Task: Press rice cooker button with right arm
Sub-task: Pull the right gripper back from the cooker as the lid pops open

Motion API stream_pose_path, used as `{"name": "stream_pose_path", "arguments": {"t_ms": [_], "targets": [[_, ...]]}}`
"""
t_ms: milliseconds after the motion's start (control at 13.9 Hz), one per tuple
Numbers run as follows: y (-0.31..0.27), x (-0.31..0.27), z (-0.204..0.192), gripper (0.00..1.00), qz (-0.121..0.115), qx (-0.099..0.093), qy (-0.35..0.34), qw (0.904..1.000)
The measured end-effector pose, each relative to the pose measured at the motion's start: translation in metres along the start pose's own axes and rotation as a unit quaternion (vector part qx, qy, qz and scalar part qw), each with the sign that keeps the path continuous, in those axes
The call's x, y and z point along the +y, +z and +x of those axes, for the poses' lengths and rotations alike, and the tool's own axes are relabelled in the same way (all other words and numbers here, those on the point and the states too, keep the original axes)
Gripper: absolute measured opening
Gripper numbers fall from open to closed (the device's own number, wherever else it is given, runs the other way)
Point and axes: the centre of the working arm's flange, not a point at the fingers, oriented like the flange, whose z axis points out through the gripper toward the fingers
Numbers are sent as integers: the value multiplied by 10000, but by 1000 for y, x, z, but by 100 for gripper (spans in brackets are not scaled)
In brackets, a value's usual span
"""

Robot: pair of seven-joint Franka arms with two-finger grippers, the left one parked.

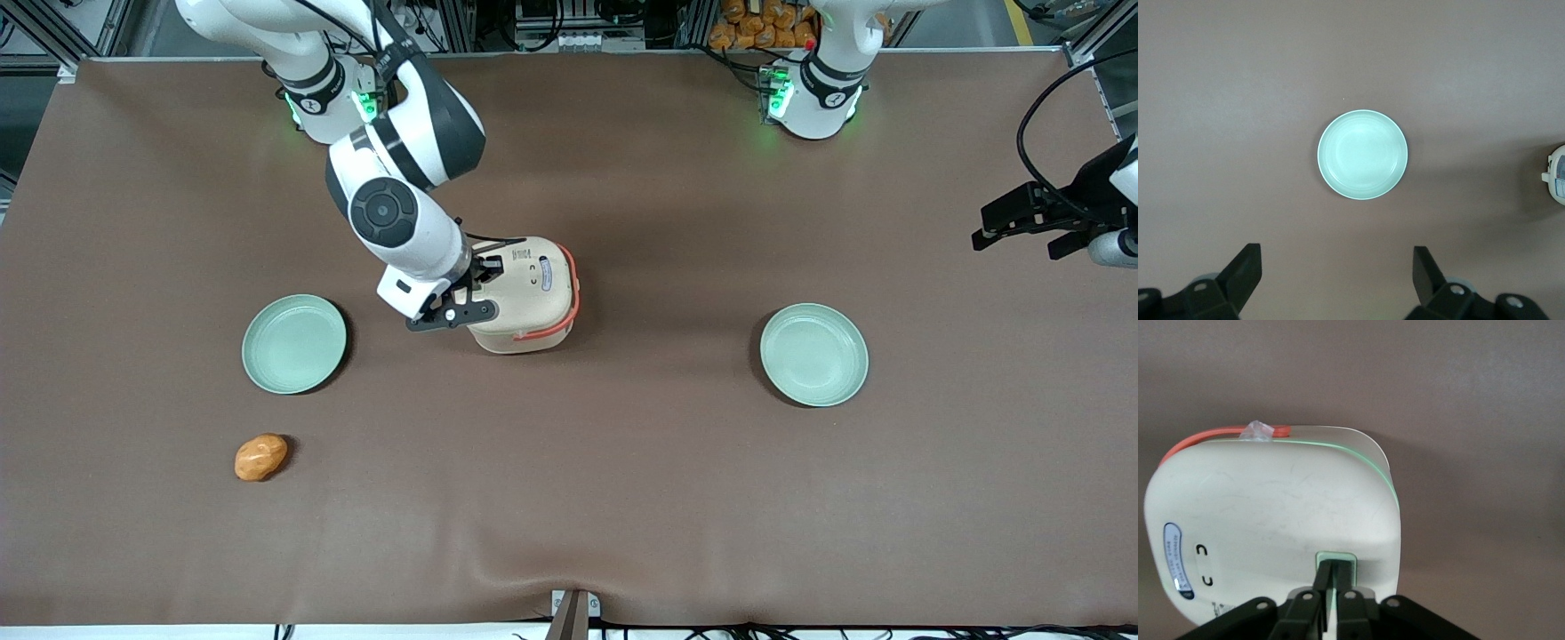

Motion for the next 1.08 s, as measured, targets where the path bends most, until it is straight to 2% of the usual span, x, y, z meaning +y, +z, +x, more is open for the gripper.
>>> {"name": "stream_pose_path", "arguments": {"t_ms": [72, 144, 432, 576, 720, 864, 936, 1080], "targets": [[-10, 0, -3, 11, 12, -1, -15, 10000], [-21, -1, -6, 16, 23, -10, -34, 10000], [-79, 1, -24, 56, 75, -52, -98, 9999], [-129, 10, -32, 77, 181, 112, -83, 9997], [-178, 27, -41, 97, 331, 410, -4, 9986], [-215, 56, -50, 100, 454, 655, 179, 9967], [-227, 73, -52, 100, 488, 713, 300, 9958], [-242, 113, -54, 100, 508, 699, 568, 9946]]}}
